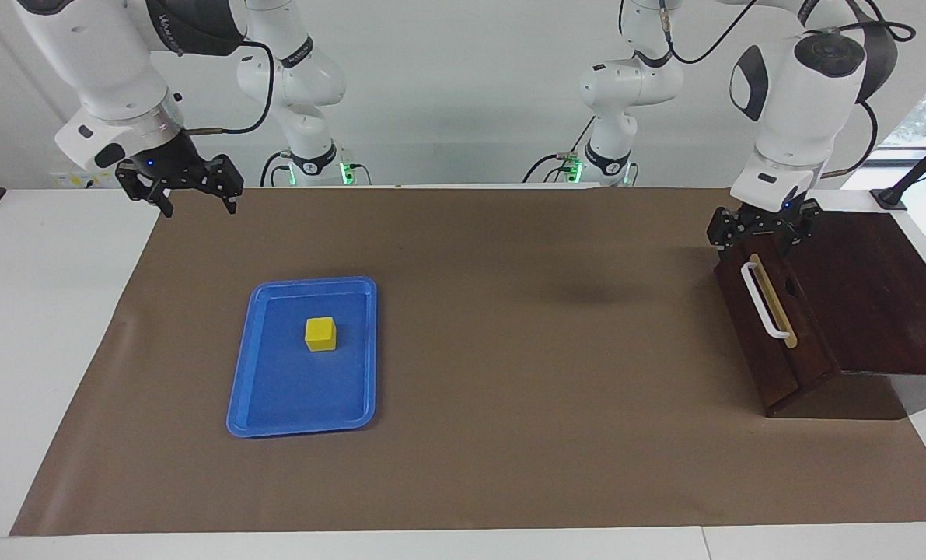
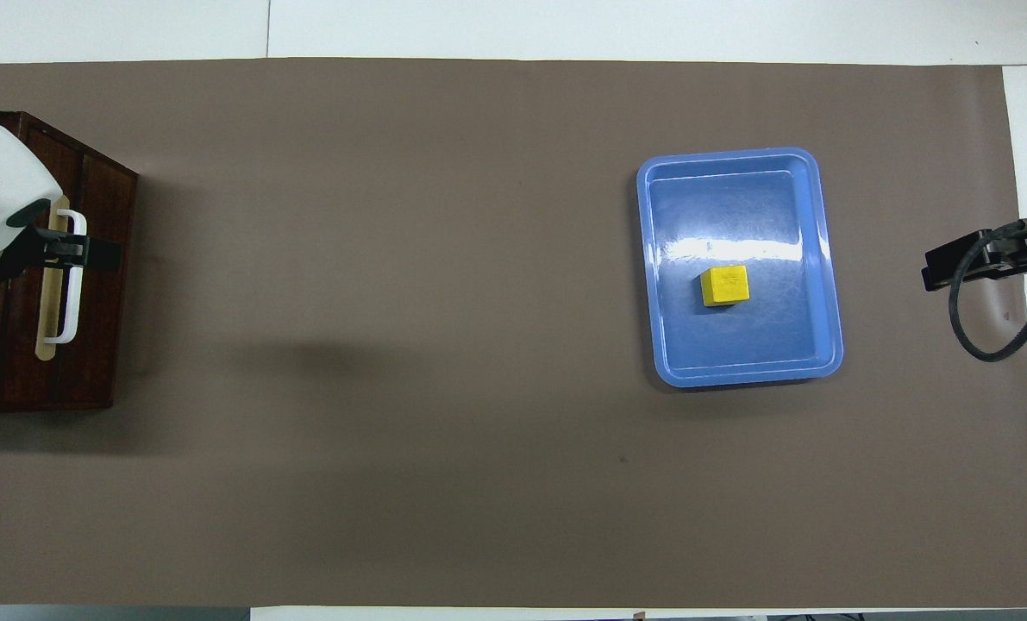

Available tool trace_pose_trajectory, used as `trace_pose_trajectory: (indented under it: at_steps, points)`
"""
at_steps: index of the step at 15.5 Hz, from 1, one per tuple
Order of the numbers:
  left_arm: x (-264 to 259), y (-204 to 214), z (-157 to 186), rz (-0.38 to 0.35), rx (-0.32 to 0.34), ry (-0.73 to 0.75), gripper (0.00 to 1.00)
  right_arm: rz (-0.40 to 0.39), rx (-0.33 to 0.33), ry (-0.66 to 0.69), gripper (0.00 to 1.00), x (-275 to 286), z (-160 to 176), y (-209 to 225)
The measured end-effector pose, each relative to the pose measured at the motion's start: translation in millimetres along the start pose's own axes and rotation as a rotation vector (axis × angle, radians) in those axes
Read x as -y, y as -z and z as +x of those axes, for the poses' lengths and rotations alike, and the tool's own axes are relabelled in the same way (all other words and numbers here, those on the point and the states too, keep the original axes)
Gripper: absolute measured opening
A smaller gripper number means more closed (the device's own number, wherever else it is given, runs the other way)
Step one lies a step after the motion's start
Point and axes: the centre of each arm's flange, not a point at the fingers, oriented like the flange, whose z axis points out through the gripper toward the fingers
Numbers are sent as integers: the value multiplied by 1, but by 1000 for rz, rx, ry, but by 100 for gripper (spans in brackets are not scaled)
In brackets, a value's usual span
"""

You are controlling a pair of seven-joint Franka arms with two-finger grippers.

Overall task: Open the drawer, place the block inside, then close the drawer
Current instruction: 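Grasp the drawer handle with the left gripper and pull the drawer open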

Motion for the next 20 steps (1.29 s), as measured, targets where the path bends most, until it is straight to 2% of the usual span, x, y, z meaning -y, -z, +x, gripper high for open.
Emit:
trace_pose_trajectory:
  at_steps: [4,6,8,11,13,15,18,20]
  points:
    - [-9,-57,16,60,19,-72,100,97,19,-238,100,14,-4,-32]
    - [-12,-84,20,91,9,-112,100,144,45,-381,100,18,-8,-56]
    - [-7,-103,18,96,1,-117,100,191,86,-531,100,9,-6,-87]
    - [-3,-117,10,90,11,-114,100,316,171,-815,100,-18,11,-145]
    - [-7,-124,6,84,18,-120,100,391,222,-949,100,-32,23,-186]
    - [-10,-130,3,80,21,-127,100,447,261,-1042,100,-34,28,-217]
    - [-19,-129,4,79,4,-115,100,489,328,-1124,100,-28,31,-245]
    - [-53,-120,10,72,-21,-88,100,506,370,-1155,100,-28,38,-267]
